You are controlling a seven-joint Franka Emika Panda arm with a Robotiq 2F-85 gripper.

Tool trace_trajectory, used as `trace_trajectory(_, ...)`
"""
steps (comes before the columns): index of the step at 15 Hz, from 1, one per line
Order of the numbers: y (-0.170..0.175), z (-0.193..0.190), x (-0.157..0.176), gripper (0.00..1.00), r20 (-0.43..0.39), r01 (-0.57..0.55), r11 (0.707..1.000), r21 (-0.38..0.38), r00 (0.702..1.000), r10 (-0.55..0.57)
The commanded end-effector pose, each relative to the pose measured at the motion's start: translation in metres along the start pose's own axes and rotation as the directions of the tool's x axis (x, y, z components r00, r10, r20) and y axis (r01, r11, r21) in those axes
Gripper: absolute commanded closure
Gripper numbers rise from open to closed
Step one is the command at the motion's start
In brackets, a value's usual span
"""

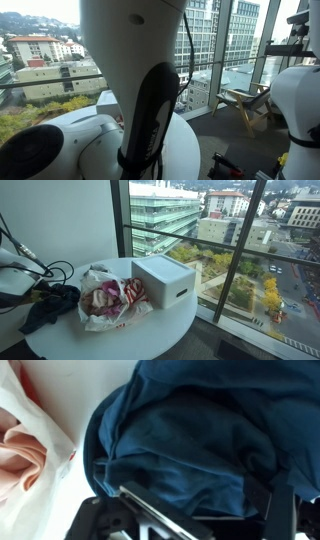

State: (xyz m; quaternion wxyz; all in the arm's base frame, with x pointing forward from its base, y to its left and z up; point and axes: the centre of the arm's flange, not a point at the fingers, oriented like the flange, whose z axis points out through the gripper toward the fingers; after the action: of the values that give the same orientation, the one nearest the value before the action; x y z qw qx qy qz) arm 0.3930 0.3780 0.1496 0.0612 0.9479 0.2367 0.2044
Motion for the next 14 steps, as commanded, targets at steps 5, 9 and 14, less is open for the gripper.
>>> trace_trajectory(5, -0.012, 0.041, -0.008, 0.00, -0.023, 0.006, 0.996, -0.090, 1.000, -0.008)
trace_trajectory(9, -0.008, 0.038, -0.008, 0.42, -0.023, -0.003, 0.994, -0.108, 1.000, 0.001)
trace_trajectory(14, 0.017, 0.014, 0.004, 0.80, -0.044, -0.066, 0.990, -0.126, 0.997, 0.061)
